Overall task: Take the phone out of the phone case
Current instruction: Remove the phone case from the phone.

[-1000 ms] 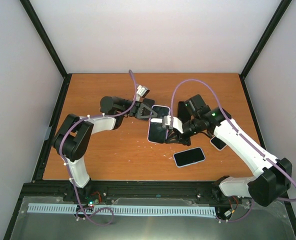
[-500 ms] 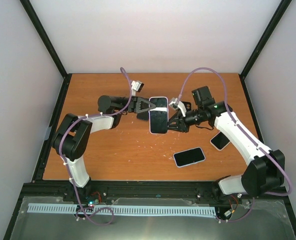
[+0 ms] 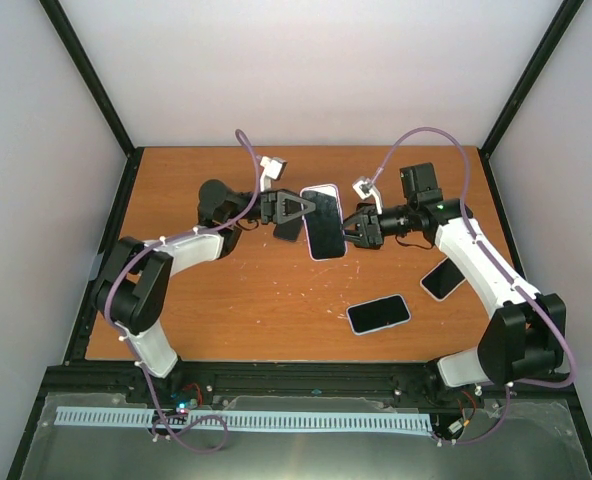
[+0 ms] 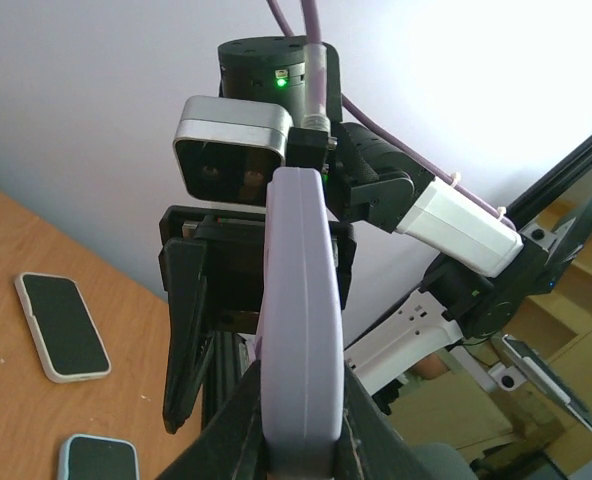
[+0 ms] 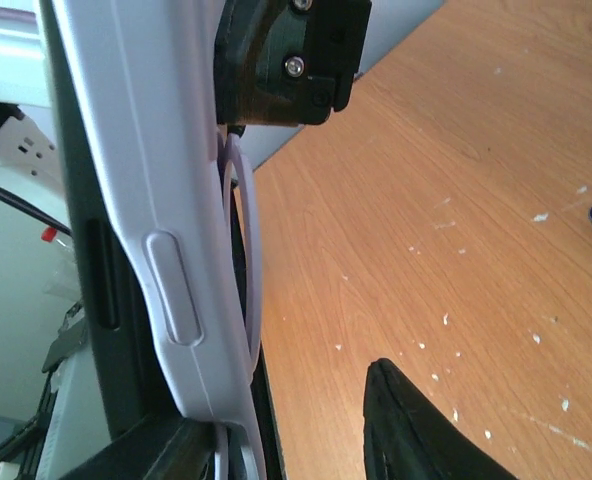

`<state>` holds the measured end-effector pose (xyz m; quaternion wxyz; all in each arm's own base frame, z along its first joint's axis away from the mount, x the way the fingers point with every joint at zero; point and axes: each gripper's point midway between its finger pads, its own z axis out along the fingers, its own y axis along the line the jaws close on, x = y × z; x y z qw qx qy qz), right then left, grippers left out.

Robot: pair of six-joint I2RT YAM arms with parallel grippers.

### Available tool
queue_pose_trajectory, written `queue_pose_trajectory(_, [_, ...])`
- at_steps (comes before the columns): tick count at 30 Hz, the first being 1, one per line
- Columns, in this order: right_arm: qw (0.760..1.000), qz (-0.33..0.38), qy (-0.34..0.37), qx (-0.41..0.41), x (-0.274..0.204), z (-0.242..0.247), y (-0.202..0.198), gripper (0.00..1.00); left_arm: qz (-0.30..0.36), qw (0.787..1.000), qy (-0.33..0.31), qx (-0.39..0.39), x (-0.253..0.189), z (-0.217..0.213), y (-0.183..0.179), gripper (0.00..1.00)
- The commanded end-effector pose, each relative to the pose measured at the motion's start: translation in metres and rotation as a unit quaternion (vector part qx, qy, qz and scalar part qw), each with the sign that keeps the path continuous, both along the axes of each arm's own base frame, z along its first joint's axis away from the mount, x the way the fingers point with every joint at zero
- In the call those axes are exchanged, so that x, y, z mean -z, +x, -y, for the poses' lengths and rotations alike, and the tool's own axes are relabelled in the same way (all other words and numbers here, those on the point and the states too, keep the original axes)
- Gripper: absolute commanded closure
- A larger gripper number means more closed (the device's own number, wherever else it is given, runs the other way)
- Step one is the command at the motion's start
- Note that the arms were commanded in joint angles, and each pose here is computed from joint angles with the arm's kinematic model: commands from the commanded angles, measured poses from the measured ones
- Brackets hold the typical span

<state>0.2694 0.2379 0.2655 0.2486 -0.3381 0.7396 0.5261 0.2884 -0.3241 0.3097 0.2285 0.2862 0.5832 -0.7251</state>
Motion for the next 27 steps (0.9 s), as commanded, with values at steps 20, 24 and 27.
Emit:
queue_pose_trajectory(20, [0.990, 0.096, 0.089, -0.042, -0.051, -0.014, 0.020, 0.90, -0.040, 0.983, 0.101, 0.146, 0.056, 0.043, -0.051, 0.99])
queue_pose_trajectory(24, [0.995, 0.059, 0.075, -0.033, -0.016, -0.007, 0.017, 0.97, -0.037, 0.987, 0.127, 0.095, 0.061, 0.052, -0.024, 0.97])
queue_pose_trajectory(27, [0.997, 0.020, 0.068, -0.033, 0.012, -0.003, 0.013, 0.97, -0.044, 0.988, 0.137, 0.057, 0.069, 0.049, -0.005, 0.95])
